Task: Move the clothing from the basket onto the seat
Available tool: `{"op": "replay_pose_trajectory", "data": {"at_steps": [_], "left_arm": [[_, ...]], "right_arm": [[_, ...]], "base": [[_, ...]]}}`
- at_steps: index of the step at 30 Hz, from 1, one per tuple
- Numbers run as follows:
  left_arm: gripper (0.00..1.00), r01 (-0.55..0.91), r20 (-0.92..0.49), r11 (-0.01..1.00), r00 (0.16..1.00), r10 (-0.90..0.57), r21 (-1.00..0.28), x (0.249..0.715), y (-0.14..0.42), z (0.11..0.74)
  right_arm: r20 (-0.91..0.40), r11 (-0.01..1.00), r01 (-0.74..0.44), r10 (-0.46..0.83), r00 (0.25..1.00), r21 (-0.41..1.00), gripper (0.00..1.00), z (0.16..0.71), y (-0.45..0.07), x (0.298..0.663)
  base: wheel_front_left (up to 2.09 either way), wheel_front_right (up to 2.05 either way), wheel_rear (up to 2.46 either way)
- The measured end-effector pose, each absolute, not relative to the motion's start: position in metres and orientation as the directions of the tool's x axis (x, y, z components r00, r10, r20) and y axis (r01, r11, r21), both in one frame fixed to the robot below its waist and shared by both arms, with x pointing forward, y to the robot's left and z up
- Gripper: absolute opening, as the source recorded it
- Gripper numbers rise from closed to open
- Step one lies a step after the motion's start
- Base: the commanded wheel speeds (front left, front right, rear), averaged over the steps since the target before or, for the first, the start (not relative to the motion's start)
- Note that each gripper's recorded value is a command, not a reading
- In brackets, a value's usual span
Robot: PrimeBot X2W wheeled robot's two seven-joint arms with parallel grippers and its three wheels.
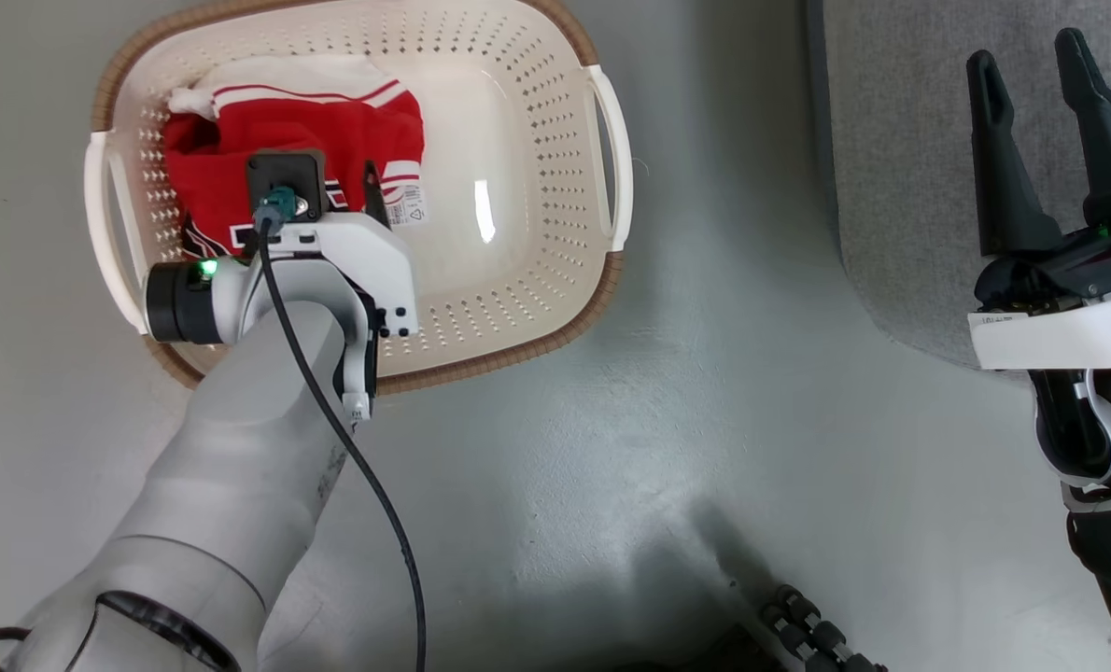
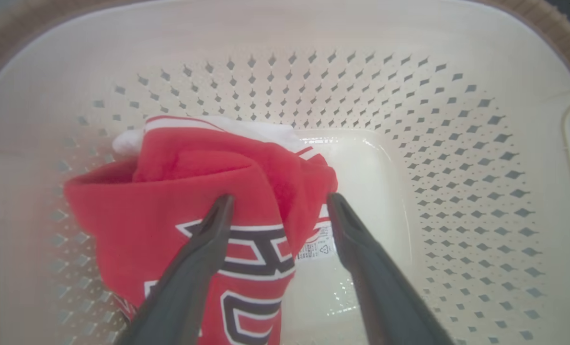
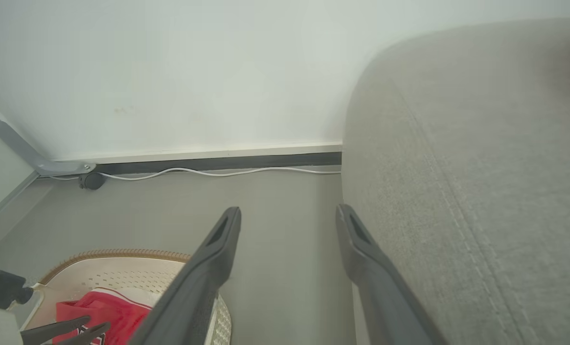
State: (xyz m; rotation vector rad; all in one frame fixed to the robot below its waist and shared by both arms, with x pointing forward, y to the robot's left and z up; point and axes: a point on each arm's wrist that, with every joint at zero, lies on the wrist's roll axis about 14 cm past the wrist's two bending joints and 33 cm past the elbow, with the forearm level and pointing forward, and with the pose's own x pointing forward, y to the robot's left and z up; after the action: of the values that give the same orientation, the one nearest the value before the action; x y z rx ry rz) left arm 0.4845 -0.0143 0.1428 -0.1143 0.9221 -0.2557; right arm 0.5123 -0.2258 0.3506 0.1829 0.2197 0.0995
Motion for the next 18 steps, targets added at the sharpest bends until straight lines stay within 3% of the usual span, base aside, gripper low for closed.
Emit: {"op": "replay_pose_trajectory", "data": {"at_steps": [18], "left_arm": [[1.0, 0.24, -0.833, 0.97, 0.529, -0.165, -0.039, 0.484, -0.005, 0.099]], "right_arm": [[-0.254, 0.978, -0.052, 0.103, 0.962, 0.2, 1.0, 0.327, -0.23, 0.508]], "base": [[0.0, 0.0, 0.0]]}}
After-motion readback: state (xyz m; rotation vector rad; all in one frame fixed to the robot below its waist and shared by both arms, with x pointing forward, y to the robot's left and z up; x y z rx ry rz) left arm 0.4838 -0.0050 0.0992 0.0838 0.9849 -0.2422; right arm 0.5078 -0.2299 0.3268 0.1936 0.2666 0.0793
